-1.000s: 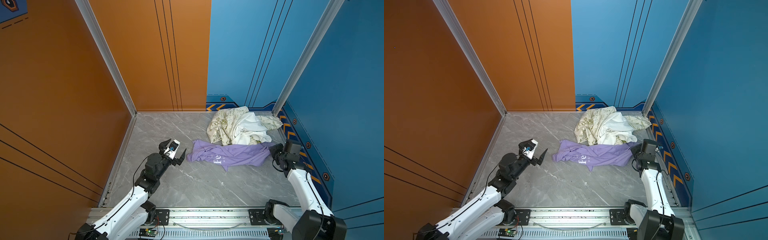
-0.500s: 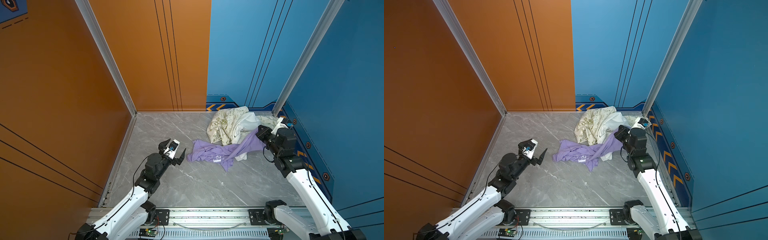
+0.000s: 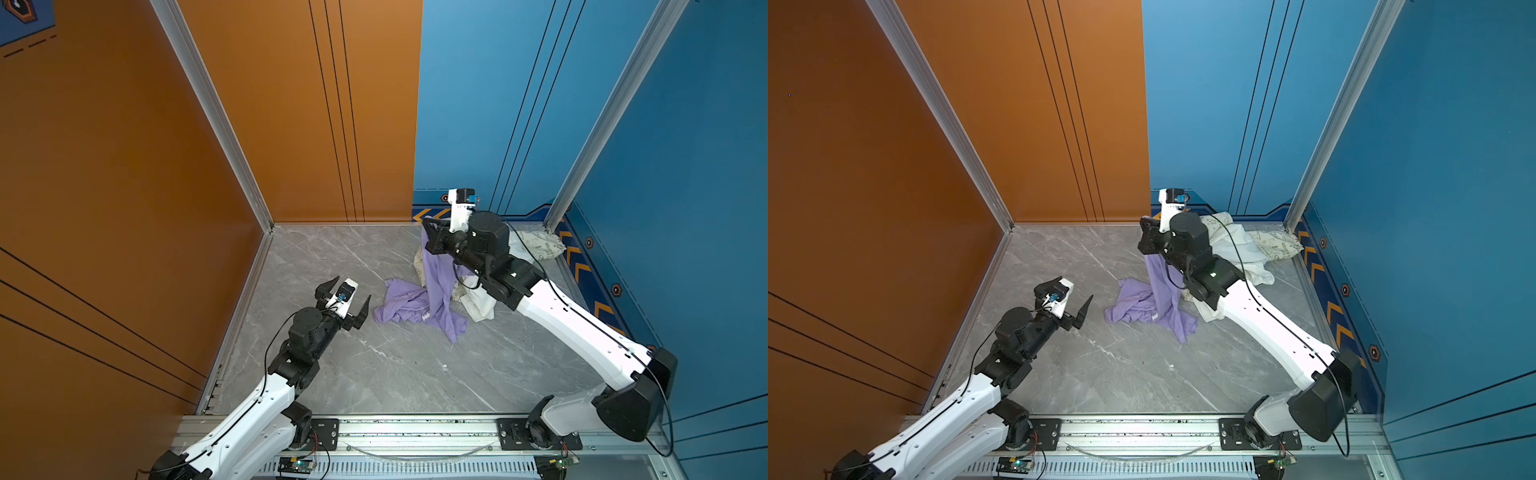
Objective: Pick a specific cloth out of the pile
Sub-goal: 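Lift the T-shirt with the right gripper and drop it nearer the left gripper, then grasp the lavender T-shirt with the left gripper while the right gripper holds back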
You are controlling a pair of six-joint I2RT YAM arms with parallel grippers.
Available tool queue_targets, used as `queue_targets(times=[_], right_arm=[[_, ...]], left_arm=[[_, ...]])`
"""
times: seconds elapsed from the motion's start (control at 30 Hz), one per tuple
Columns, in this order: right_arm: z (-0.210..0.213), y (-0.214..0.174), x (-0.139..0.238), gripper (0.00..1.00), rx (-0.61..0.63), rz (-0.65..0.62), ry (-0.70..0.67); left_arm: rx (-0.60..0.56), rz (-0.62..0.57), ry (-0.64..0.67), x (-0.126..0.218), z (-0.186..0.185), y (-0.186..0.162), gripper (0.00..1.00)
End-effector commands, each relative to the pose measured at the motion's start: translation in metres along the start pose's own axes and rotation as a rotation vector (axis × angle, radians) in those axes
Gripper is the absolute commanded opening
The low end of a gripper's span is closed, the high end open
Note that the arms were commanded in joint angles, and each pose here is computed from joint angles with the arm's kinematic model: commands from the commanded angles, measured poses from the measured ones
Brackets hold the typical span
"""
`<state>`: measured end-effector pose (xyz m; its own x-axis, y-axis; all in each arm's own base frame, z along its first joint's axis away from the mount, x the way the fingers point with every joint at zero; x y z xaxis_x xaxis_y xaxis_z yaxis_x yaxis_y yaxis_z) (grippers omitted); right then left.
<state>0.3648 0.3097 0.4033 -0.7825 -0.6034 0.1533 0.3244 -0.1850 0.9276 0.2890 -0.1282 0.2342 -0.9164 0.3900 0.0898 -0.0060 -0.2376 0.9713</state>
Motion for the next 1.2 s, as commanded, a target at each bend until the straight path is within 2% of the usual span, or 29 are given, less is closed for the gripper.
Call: queue_targets(times=[0.0, 0.13, 0.3, 0.53, 0.67, 0.73, 0.83, 0.97, 1.1, 1.17], right_arm=[[0.046, -0.003, -0.013, 0.00, 0.092, 0.048, 0.110], [0.075, -0.025, -0.030, 0.00, 0.132, 0.125, 0.167], [0.078, -0.057, -0.035, 0.00, 0.179, 0.212, 0.164], [0.019, -0.117, -0.028, 0.00, 0.256, 0.383, -0.025], [-0.023, -0.153, -0.014, 0.06, 0.257, 0.488, -0.133], [-0.043, -0.169, -0.006, 0.12, 0.251, 0.541, -0.184], [-0.070, -0.189, 0.007, 0.29, 0.228, 0.625, -0.245], [-0.089, -0.200, 0.021, 0.48, 0.221, 0.687, -0.284], [-0.096, -0.192, 0.030, 0.67, 0.239, 0.678, -0.300], [-0.100, -0.185, 0.034, 0.73, 0.247, 0.659, -0.316]], left_arm=[[-0.015, -0.022, 0.042, 0.004, 0.006, 0.004, 0.98], [-0.024, -0.029, 0.090, 0.007, 0.014, 0.008, 0.98], [-0.029, -0.037, 0.149, 0.011, 0.024, 0.011, 0.98], [-0.029, -0.032, 0.167, 0.012, 0.027, 0.010, 0.98], [-0.030, -0.027, 0.163, 0.011, 0.026, 0.009, 0.98], [-0.029, -0.023, 0.161, 0.010, 0.025, 0.008, 0.98], [-0.021, -0.017, 0.149, 0.008, 0.023, 0.007, 0.98], [0.064, 0.011, 0.141, 0.001, 0.018, 0.000, 0.98], [0.102, 0.137, 0.068, -0.012, -0.005, -0.013, 0.98], [0.138, 0.201, 0.053, -0.017, -0.013, -0.012, 0.98]])
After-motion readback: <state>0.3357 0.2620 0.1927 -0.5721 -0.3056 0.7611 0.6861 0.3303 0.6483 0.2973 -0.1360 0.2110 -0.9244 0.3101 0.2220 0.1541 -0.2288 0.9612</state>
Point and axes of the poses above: each gripper's point midway between its finger pads, its own x axis back along the fingers, its own z axis along the line the jaws close on, y = z × x, the point moved 1 cm from there along x, back along the fingers, and after that the axes turned 5 degrees about x, right-handed, at the moved point
